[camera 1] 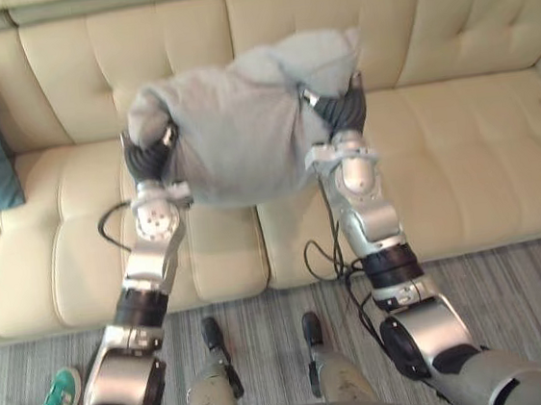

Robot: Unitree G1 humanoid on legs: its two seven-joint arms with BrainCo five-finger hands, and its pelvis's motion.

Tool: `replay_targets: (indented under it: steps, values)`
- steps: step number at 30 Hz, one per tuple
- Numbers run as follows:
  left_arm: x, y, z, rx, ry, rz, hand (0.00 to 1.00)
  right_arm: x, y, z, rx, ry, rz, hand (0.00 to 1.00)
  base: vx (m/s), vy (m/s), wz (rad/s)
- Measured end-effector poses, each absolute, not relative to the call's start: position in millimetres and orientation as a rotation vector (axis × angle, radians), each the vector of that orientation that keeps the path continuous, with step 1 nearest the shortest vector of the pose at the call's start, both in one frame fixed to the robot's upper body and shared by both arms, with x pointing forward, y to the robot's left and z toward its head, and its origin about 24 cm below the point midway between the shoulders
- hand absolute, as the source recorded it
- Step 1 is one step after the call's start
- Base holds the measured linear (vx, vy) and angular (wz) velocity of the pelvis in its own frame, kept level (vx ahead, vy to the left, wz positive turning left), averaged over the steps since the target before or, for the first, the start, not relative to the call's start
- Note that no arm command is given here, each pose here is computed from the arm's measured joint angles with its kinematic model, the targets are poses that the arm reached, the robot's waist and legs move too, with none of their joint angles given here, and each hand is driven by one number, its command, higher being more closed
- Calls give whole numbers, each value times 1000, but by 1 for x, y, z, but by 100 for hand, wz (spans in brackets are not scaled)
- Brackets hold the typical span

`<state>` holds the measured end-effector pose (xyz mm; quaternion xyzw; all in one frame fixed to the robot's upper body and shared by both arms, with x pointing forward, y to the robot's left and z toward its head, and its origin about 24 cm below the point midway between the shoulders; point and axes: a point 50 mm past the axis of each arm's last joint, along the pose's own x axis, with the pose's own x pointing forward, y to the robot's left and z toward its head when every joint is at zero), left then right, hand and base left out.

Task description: Pick up cushions and gather them together orderly.

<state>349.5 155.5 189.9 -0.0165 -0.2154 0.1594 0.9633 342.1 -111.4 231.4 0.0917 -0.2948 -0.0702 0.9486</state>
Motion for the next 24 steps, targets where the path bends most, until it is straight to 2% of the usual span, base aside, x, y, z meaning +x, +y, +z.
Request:
replay_targets:
  steps: [7,12,18,19,20,24]
  values:
    - [358,146,274,-112,-651,362,100,340,-116,283,318,-737,-248,100,-91,-54,14]
    - [353,146,329,-190,-786,379,100,332,-115,328,404,-858,-234,100,-80,-69,39]
    - [350,149,343,-216,-820,387,100,327,-113,349,440,-912,-208,100,14,-51,35]
    - [350,151,344,-223,-822,392,100,327,-112,355,446,-920,-201,0,60,-71,22]
    - [349,153,346,-236,-826,401,0,327,-109,365,447,-936,-192,0,54,-60,21]
    - [347,155,354,-266,-850,403,0,317,-116,390,447,-1025,-198,0,42,-98,30]
